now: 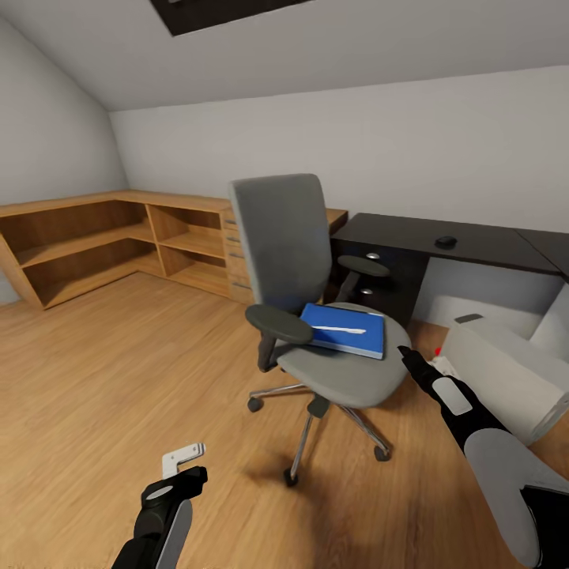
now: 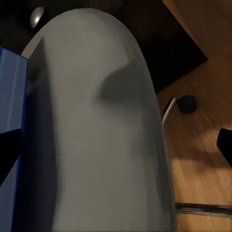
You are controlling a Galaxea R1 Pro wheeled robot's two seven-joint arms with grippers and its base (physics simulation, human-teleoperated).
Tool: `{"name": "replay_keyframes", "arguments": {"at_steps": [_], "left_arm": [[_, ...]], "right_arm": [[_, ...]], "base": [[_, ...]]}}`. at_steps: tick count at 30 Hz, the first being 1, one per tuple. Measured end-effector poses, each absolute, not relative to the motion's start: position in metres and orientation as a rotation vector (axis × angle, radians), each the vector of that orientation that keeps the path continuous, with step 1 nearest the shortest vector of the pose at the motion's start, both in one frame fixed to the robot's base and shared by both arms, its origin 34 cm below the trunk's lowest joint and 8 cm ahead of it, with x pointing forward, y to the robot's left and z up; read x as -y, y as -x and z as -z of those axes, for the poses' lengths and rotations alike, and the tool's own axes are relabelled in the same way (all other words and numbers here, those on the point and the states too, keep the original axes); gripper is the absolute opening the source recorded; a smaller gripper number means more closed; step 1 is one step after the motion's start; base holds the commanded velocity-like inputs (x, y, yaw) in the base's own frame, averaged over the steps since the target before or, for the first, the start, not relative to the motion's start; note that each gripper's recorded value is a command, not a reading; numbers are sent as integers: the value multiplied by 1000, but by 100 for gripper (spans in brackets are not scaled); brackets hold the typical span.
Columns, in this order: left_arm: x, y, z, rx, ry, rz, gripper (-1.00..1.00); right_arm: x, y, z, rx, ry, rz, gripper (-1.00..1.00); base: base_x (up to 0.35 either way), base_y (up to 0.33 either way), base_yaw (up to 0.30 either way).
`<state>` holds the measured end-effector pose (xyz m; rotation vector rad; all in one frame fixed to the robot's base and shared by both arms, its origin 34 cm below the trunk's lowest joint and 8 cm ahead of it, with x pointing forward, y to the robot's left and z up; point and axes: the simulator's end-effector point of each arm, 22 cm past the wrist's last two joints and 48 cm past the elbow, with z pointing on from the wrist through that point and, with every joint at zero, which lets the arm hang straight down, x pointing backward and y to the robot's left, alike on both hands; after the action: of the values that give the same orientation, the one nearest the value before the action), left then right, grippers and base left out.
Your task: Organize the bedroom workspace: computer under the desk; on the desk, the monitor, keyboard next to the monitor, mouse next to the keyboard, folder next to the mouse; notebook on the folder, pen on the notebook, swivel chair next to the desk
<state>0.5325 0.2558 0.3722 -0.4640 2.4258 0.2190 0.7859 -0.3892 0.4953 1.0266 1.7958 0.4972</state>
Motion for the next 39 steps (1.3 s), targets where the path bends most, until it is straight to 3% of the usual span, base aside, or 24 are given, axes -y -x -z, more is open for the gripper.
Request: {"name": "replay_keyframes", "arguments": {"at_steps": [17,39], "left_arm": [[-256,-531,-370,-2431,464,-221,100],[-255,-532,-370,-2430,463,-220,100]], "right_arm": [[391,-785,-492,-1804,-1022,-484,100],[391,-785,-491,-1805,-1023,-481,100]], "base": [[0,-12,86],[0,0,265]]}}
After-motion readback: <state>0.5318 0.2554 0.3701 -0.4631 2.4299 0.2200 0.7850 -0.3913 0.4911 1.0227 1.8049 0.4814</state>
